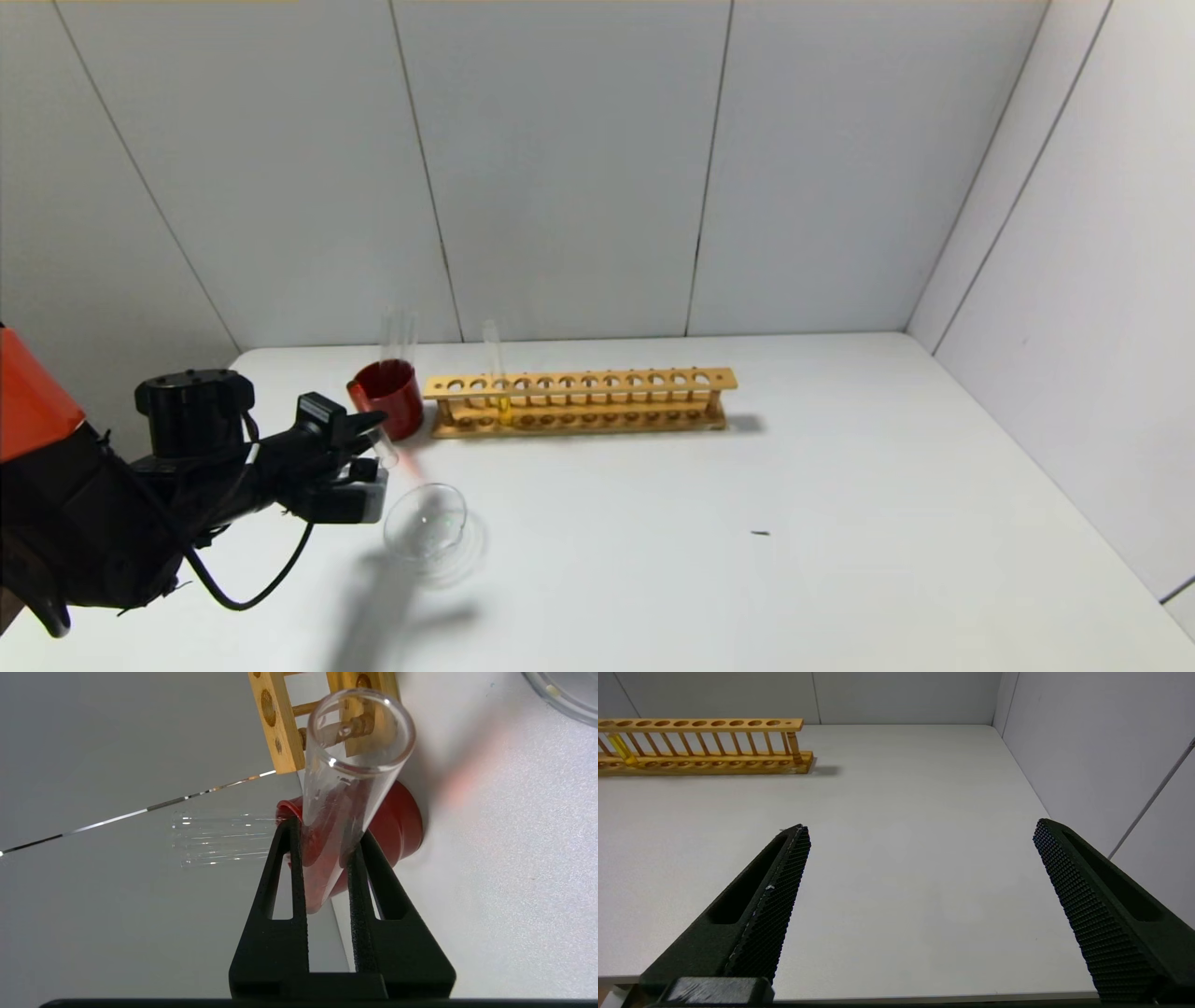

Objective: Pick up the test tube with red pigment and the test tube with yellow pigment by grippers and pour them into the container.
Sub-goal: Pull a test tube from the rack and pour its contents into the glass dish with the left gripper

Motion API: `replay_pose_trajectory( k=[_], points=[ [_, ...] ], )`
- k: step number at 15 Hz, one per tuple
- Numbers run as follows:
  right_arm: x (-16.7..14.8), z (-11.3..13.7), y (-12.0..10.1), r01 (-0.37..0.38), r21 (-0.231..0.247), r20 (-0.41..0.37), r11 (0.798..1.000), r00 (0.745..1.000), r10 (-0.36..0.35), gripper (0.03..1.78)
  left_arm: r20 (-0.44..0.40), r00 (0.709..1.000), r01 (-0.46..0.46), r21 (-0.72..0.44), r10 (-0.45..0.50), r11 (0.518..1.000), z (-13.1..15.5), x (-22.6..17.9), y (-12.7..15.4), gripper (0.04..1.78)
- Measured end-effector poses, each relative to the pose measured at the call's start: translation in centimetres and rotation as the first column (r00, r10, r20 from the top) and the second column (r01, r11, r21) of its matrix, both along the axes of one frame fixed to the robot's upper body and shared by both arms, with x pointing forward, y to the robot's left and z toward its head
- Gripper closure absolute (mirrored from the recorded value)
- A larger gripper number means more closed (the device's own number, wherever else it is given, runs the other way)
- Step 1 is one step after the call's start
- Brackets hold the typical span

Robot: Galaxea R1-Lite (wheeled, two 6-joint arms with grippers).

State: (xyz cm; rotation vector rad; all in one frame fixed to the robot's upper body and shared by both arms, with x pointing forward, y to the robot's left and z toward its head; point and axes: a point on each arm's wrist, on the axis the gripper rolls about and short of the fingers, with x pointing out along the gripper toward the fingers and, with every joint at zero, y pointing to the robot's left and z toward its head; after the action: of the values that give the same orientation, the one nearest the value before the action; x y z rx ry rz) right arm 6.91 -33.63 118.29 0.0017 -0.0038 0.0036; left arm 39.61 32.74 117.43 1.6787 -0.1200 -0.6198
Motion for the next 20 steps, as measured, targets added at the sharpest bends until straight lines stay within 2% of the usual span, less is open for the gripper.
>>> replay_pose_trajectory(
  k=[20],
  points=[
    [0.00,0.00,0.00,0.000,0.000,0.000,1.000,1.000,0.000,0.06,0.067,0.995,0.061,0.124,-0.069,0.990,-0.19,0.19,-0.57,1.52]
  ],
)
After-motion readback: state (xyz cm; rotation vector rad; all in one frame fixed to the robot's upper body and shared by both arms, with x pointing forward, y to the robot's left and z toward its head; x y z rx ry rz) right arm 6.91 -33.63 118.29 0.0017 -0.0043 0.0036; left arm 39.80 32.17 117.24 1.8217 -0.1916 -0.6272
